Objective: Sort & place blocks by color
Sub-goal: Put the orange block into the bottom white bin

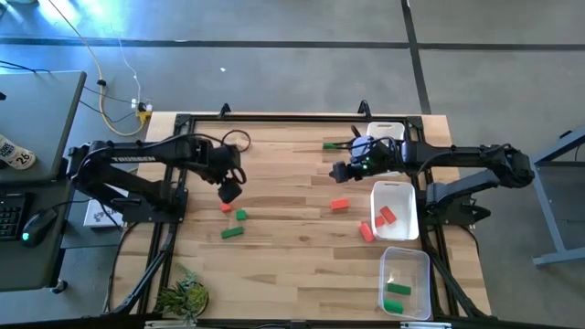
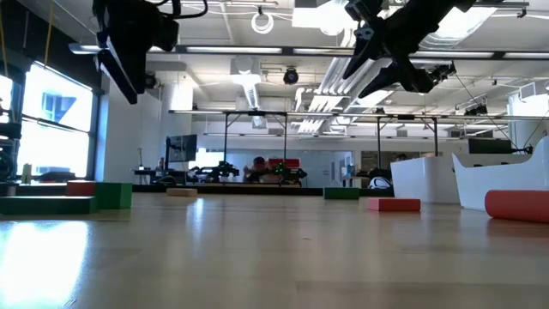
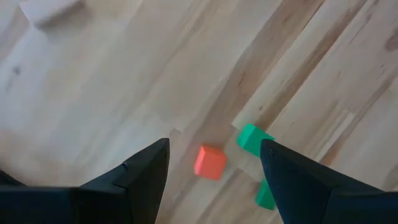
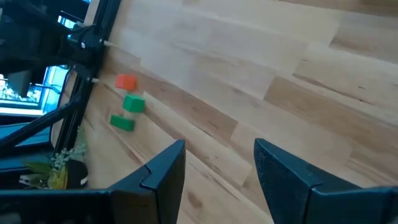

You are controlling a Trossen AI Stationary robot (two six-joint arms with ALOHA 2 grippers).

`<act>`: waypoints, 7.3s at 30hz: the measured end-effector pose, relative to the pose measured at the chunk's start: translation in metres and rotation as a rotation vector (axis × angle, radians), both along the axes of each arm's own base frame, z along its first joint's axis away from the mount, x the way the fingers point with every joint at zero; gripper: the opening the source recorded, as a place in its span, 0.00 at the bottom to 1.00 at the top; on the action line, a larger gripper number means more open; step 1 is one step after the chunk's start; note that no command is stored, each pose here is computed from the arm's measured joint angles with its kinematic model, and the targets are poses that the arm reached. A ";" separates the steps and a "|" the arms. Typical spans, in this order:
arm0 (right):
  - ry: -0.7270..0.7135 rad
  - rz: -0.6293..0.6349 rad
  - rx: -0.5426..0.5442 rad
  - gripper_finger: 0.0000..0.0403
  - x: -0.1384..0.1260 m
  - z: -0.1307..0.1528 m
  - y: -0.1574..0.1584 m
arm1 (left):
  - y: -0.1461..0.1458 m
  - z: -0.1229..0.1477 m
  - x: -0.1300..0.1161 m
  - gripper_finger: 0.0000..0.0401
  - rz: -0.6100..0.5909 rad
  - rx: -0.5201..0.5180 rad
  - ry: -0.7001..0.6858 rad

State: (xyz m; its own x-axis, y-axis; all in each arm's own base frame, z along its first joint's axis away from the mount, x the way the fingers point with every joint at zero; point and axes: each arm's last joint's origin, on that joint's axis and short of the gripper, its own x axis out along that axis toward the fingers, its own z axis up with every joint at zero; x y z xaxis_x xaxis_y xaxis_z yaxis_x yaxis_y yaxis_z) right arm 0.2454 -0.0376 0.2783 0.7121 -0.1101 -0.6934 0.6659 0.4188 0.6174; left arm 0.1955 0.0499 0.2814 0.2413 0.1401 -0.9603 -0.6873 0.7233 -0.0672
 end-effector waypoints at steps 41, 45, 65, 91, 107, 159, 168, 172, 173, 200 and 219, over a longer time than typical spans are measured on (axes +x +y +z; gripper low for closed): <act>0.006 0.028 -0.006 0.44 0.000 0.000 0.003 | -0.045 -0.083 0.053 0.60 -0.230 -0.044 0.473; 0.006 0.005 -0.013 0.44 0.000 0.000 0.002 | -0.046 -0.095 0.049 0.60 -0.237 -0.052 0.501; 0.001 -0.001 -0.012 0.44 0.000 0.000 0.002 | -0.050 -0.124 0.038 0.60 -0.258 -0.092 0.476; 0.000 -0.043 -0.022 0.44 0.000 0.000 0.001 | -0.035 -0.139 0.041 0.59 -0.352 -0.013 0.376; 0.001 -0.051 -0.026 0.44 0.000 0.000 0.000 | -0.035 -0.139 0.041 0.26 -0.398 -0.074 0.364; -0.215 0.092 -0.227 0.44 0.017 0.019 0.022 | 0.033 -0.034 0.102 0.27 -0.424 -0.076 -0.072; -0.172 0.259 -0.501 0.44 0.019 0.020 0.019 | 0.034 -0.012 0.115 0.27 -0.331 -0.210 -0.265; -0.167 0.333 -0.595 0.44 0.021 0.020 0.022 | 0.033 -0.005 0.125 0.27 -0.300 -0.300 -0.403; -0.168 0.356 -0.622 0.44 0.021 0.021 0.023 | 0.033 -0.004 0.127 0.27 -0.295 -0.322 -0.434; -0.307 0.585 -1.087 0.44 0.028 0.042 0.057 | 0.077 0.037 0.143 0.27 -0.141 -0.613 -0.918; -0.254 0.434 -1.171 0.44 0.028 0.047 0.053 | 0.083 0.047 0.147 0.28 -0.047 -0.558 -1.028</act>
